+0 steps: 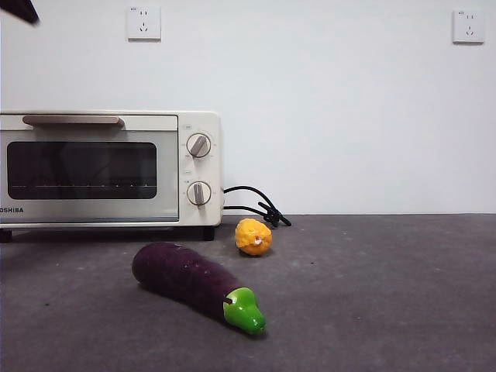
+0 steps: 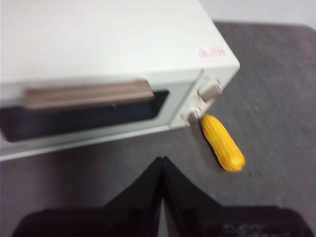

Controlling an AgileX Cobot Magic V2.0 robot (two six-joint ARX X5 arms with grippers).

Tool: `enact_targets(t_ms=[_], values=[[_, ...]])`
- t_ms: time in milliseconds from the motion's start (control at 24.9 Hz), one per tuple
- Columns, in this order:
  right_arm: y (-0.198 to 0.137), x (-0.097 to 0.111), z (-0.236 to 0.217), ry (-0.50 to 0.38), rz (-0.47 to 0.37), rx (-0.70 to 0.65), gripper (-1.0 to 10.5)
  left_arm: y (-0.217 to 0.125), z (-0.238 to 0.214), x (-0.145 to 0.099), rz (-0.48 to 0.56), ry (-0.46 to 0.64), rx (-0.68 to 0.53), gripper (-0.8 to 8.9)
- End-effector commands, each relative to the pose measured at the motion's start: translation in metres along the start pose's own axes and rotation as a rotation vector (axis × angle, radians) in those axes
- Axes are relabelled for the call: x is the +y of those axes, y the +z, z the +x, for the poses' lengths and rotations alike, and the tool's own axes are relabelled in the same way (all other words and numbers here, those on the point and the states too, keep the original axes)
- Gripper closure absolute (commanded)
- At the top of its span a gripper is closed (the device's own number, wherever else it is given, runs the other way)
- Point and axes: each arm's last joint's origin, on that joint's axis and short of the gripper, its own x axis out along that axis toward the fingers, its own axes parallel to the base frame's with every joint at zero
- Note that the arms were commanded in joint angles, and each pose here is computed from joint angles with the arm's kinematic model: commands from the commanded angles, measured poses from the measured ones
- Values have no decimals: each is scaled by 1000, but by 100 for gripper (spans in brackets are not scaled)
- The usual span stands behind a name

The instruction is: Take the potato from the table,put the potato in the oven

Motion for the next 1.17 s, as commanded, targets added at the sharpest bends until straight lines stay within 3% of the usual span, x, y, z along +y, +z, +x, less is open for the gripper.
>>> enact_targets(t_ms=[40,724,1167], values=[[3,0,5,30,-25,48,915,0,17,10,-61,-36,38,818],[-4,-8,23,-7,-25,294,915,9,77,67,-348,-52,-24,818],[-8,-9,21,-14,-28,333,915,19,96,80,-420,-99,-55,818]])
